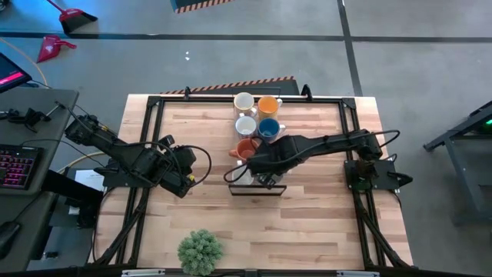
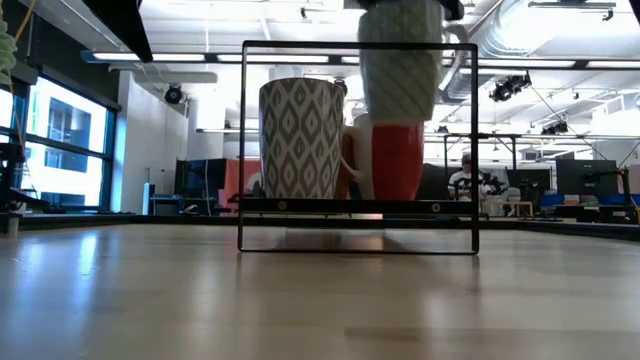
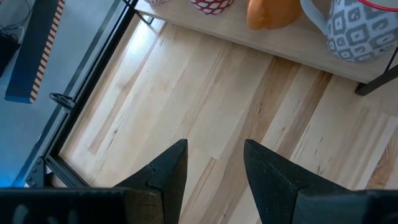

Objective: Place coffee mugs
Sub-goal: Put the green cup on the shelf aligned with the other gray cup

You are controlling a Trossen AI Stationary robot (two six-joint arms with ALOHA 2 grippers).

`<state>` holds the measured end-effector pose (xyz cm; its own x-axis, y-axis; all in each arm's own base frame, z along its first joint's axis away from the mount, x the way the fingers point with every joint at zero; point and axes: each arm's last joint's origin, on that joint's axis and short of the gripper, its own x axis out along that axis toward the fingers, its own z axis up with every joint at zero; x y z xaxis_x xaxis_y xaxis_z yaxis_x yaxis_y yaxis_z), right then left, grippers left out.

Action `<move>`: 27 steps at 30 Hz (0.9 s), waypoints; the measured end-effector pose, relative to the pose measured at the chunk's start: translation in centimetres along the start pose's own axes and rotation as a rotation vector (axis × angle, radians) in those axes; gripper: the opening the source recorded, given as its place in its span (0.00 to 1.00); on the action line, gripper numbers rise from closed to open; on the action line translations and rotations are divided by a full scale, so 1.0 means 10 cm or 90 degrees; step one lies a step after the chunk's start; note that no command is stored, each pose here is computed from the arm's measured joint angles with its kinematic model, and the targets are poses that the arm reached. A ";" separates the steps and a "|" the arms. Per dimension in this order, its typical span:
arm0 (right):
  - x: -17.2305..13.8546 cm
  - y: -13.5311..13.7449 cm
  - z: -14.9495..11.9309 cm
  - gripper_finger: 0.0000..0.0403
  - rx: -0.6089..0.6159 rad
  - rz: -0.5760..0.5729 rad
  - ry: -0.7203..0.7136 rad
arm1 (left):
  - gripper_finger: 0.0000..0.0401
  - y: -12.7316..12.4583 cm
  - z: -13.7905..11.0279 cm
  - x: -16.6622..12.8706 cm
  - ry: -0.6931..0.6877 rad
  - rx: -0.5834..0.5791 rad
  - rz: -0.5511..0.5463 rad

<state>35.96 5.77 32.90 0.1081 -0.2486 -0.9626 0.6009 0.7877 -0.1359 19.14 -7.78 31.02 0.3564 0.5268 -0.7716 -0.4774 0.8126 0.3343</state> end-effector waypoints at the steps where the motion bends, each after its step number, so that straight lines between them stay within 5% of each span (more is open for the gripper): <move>1: 0.05 0.00 -0.01 0.00 -0.002 -0.003 0.014 | 0.37 0.00 0.00 0.00 0.000 0.000 0.000; 27: 0.42 0.10 -0.08 0.00 0.044 0.009 0.060 | 0.37 0.00 0.00 0.00 0.000 0.000 0.001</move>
<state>36.38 5.93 28.56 0.0430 -0.1810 -0.9825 0.6533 0.7491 -0.1094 19.15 -7.76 31.01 0.3557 0.5276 -0.7715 -0.4774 0.8122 0.3353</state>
